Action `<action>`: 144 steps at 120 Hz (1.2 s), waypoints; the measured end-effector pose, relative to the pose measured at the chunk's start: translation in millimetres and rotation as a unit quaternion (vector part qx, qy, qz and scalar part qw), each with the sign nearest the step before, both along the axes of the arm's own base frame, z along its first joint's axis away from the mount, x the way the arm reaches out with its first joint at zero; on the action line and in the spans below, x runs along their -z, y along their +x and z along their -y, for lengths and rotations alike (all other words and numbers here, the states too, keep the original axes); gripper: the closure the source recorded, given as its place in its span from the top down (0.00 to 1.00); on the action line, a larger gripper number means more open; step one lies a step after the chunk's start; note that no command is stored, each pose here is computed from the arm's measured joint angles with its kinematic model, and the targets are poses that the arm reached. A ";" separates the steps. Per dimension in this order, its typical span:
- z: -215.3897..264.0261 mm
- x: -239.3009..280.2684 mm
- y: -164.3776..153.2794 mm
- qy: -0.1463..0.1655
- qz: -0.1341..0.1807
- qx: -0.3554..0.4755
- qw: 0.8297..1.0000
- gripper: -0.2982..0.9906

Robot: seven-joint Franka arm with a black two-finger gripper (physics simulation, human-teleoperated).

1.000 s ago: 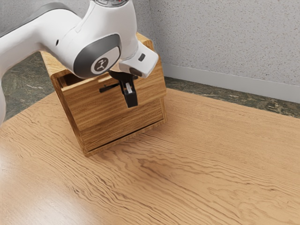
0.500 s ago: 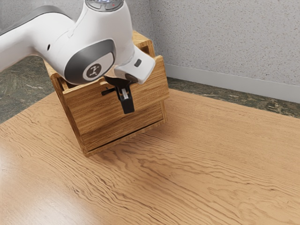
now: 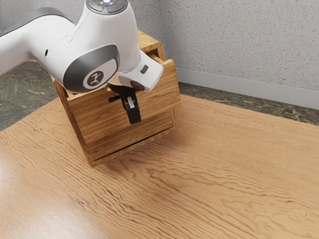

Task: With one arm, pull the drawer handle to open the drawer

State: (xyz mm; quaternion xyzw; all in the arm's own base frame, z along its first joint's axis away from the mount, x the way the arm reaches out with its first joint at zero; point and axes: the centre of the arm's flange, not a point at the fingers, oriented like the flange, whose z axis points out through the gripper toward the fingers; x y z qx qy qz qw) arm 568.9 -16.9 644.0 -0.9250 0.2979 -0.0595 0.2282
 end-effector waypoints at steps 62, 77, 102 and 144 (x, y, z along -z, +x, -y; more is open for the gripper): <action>16.7 2.1 4.5 -0.006 0.014 0.011 1.000 0.76; 23.3 1.5 -0.3 -0.006 0.016 0.014 1.000 0.75; 58.1 1.0 -7.2 -0.007 0.019 0.041 0.999 0.76; 93.8 -2.9 -28.0 -0.008 0.022 0.067 0.997 0.72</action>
